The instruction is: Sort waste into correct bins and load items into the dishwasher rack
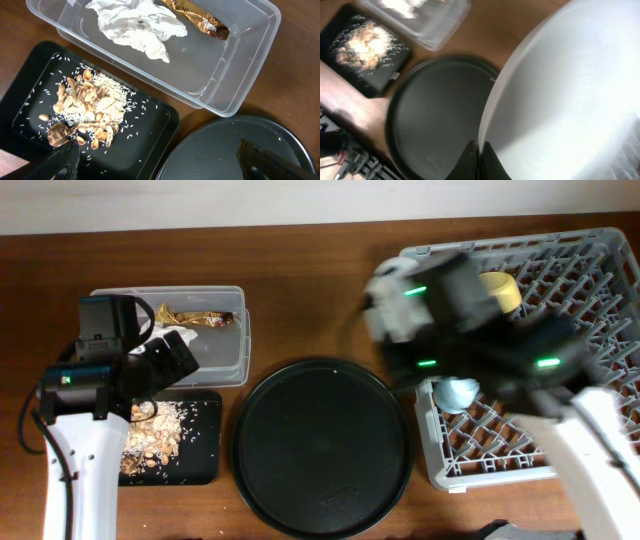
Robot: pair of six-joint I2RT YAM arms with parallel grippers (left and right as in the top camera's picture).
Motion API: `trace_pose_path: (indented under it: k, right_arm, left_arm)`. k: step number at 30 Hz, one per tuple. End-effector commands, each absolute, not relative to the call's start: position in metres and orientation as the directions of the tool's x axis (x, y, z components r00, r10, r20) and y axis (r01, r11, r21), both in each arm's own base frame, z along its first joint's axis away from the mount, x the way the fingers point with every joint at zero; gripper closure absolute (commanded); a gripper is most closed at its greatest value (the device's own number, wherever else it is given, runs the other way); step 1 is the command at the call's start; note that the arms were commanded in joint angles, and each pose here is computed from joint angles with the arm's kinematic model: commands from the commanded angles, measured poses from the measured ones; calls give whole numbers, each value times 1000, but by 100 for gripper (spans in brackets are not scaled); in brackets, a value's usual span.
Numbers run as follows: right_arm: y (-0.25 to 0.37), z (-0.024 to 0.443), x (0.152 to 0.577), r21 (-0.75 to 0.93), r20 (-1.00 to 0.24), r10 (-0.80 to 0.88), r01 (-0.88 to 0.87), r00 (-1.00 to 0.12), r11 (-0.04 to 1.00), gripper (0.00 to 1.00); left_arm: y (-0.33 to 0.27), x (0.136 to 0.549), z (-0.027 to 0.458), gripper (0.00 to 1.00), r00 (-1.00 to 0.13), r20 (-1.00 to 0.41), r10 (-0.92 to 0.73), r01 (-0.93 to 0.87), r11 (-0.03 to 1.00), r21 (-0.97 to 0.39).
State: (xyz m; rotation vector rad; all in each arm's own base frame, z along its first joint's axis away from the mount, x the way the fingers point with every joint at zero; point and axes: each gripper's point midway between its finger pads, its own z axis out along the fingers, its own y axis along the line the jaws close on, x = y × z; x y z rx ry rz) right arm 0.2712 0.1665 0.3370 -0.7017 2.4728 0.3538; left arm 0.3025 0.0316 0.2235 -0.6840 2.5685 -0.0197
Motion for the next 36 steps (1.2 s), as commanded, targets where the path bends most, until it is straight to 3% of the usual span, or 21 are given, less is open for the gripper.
trace_pose_path:
  k: [1,4,6,11,15,16,17,19,20,22,23,24,28,36]
  right_arm:
    - [95,358,269,251,-627,-287,-537,-724,806,96]
    - [25,347,289,504,-574,6,-347,-819,791,96]
    - [3,317,305,644,-492,100,-284,-865,710,96]
    - [-4,253,328,747,-387,72,-267,-919,609,96]
    - [-17,223,334,718,-341,25,-243,-940,652,94]
    - [-20,219,335,710,-334,19,-238,-943,663,78]
    - [-20,218,335,711,-333,19,-237,-943,662,39]
    - [-20,218,335,712,-330,25,-231,-944,663,18]
    - [-23,218,342,726,-287,91,-155,-954,670,3]
    - [-43,234,366,687,-250,243,5,-937,727,1]
    - [-70,242,376,566,-244,335,147,-910,811,1]
    - [-96,266,384,400,-318,383,243,-867,884,1]
    - [-49,338,384,309,-495,233,81,-837,948,1]
    - [-30,331,390,308,-481,189,37,-856,951,1]
  left_arm:
    - [34,302,225,1,-753,-452,-479,-475,870,-132]
    - [34,302,225,1,-753,-452,-479,-475,870,-132]
    - [34,302,225,1,-753,-452,-479,-475,870,-132]
    - [34,302,225,1,-753,-452,-479,-475,870,-132]
    - [34,302,225,1,-753,-452,-479,-475,870,-132]
    - [34,302,225,1,-753,-452,-479,-475,870,-132]
    - [34,302,225,1,-753,-452,-479,-475,870,-132]
    - [34,302,225,1,-753,-452,-479,-475,870,-132]
    - [34,302,225,1,-753,-452,-479,-475,870,-132]
    - [34,302,225,1,-753,-452,-479,-475,870,-132]
    - [34,302,225,1,-753,-452,-479,-475,870,-132]
    - [34,302,225,1,-753,-452,-479,-475,870,-132]
    - [34,302,225,1,-753,-452,-479,-475,870,-132]
    - [34,302,225,1,-753,-452,-479,-475,870,-132]
